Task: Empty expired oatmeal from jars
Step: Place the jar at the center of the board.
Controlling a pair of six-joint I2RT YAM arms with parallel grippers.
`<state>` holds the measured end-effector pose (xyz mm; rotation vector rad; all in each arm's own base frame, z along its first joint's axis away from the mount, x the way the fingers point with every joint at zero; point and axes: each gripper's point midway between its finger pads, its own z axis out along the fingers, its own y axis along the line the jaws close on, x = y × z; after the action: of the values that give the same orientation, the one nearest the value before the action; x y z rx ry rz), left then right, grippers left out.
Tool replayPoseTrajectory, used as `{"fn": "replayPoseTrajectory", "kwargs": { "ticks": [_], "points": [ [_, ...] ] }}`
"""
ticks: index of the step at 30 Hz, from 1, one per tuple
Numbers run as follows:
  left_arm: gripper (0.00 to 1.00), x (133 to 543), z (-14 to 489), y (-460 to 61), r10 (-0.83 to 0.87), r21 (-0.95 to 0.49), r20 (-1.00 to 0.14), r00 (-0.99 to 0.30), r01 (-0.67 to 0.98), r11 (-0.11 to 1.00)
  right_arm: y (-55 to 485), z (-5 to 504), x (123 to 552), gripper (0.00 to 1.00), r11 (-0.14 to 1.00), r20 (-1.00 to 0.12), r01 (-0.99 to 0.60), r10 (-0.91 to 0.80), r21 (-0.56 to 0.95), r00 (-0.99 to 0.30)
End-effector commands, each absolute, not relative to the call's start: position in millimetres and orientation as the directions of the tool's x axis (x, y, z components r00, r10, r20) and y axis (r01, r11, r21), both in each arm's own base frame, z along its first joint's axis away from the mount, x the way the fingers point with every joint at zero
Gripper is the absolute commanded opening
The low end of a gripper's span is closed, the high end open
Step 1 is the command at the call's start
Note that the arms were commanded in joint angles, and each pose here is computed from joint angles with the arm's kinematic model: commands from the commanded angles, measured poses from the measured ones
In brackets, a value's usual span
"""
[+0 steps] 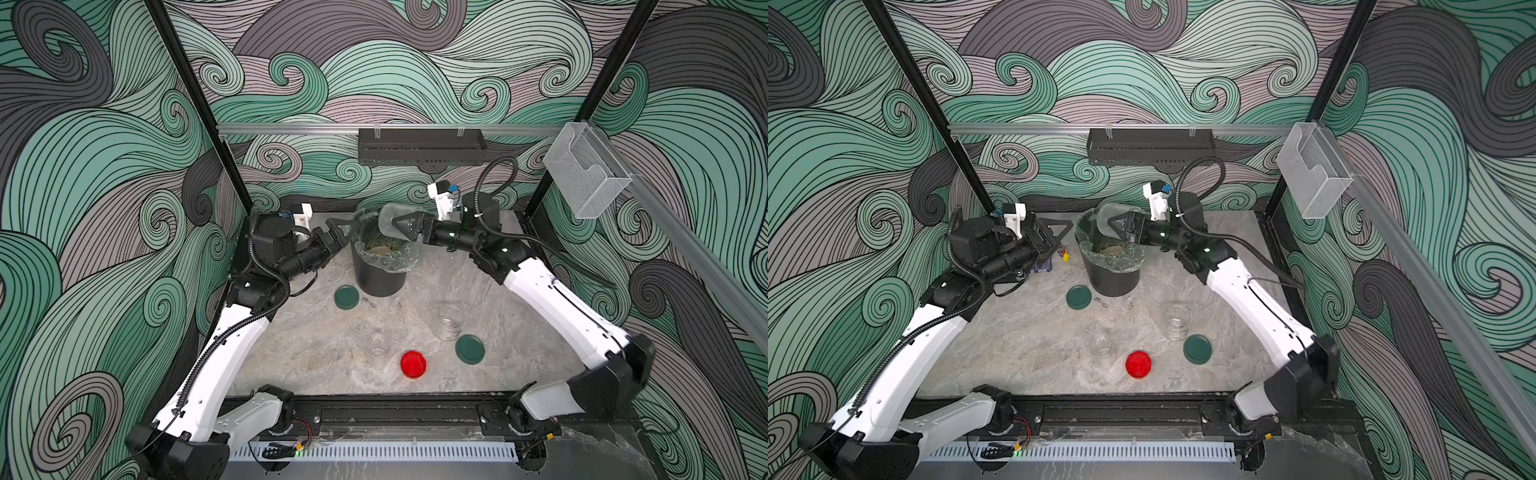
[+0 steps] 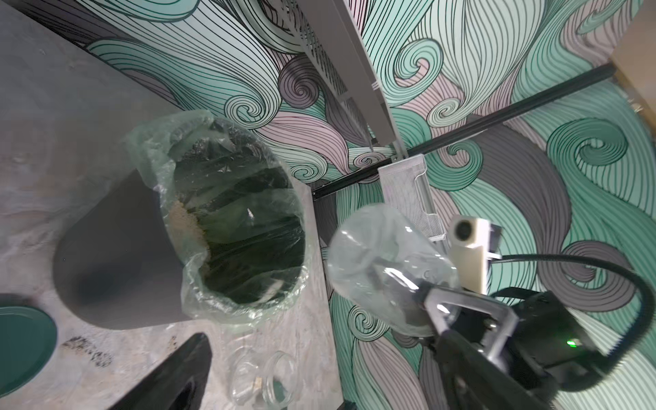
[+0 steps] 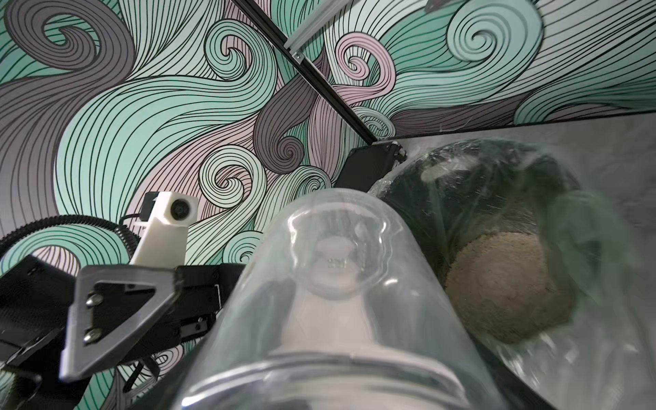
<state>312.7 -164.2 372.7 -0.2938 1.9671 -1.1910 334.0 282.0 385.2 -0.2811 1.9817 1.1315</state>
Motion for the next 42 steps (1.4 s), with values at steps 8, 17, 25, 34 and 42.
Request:
{"fn": "replayPoseTrajectory", "kwargs": {
  "ticks": [8,17,25,34,42],
  "points": [
    [0.99,285,335,-155,-0.43,-0.729,-0.585,-0.688,0.214,0.651,199,325,247,0.27,0.801,-0.736,-0.513,-0.142,0.307,-0.662],
    [0.99,274,299,-155,-0.386,-0.718,-0.551,-0.74,0.185,0.671,213,263,207,0.27,0.798,-0.589,-0.567,-0.361,0.207,-0.723],
    [0.99,273,268,-153,-0.373,-0.707,-0.518,-0.77,0.14,0.693,237,225,209,0.29,0.778,-0.509,-0.608,-0.462,0.159,-0.726],
    [0.99,279,253,-151,-0.38,-0.706,-0.485,-0.788,0.096,0.702,256,182,230,0.32,0.798,-0.468,-0.588,-0.473,0.132,-0.747],
    [0.99,281,248,-144,-0.389,-0.701,-0.48,-0.787,0.077,0.709,264,139,243,0.33,0.812,-0.38,-0.577,-0.507,0.091,-0.774]
  ]
}}
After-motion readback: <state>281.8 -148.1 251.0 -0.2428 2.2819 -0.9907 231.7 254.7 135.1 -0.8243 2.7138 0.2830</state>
